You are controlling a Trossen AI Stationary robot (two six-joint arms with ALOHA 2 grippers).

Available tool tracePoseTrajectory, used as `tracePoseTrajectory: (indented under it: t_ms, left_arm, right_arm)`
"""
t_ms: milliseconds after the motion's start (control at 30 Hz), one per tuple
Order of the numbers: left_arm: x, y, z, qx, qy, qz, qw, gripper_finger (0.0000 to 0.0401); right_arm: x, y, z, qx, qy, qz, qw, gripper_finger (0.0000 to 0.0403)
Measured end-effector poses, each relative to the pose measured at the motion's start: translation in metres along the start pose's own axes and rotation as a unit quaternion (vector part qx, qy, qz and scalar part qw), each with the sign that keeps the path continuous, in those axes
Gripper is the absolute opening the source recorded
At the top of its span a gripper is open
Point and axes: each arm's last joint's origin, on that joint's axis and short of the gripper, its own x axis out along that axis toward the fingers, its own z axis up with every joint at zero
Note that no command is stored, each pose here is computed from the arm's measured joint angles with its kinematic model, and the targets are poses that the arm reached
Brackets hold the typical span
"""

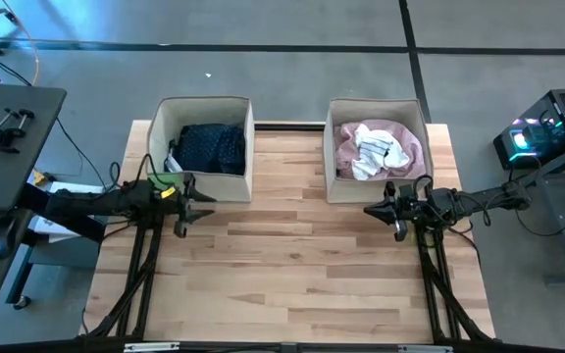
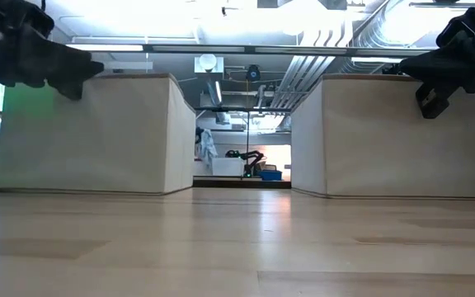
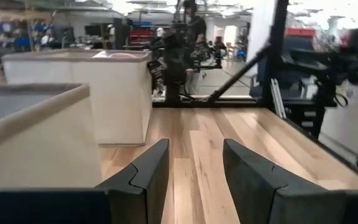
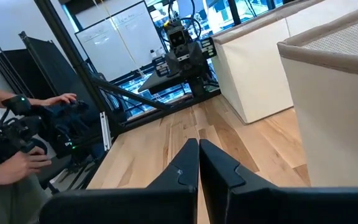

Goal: Sort clothes
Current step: Return to home position

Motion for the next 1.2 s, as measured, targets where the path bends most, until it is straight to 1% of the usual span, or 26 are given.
tracePoseTrajectory:
  t_ms: [100,233,1067,1167,1200]
  left_arm:
    - [0.0,-0.0011,-0.0001,0.015,0.0,-0.008,1.0,0.014]
    - [0.0,-0.0007,0.0,0.003,0.0,-0.005,1.0,0.014]
    - [0.0001,-0.0007,-0.0002,0.002,0.001,-0.005,1.0,0.014]
    - [0.0001,-0.0007,-0.0001,0.002,0.0,-0.005,1.0,0.014]
    - [0.0001,-0.0007,-0.0002,0.002,0.001,-0.005,1.0,0.014]
  right_arm:
    - [0.0,0.0,0.0,0.0,0.0,0.0,1.0,0.0]
    - [0.0001,0.0,-0.0001,0.0,0.001,0.0,1.0,0.0]
    - [0.0001,0.0,-0.0001,0.0,0.001,0.0,1.0,0.0]
    - [0.0001,0.0002,-0.0002,0.012,0.002,0.002,1.0,0.0]
    - [-0.0004,0.0003,0.0004,0.006,-0.002,0.004,1.0,0.0]
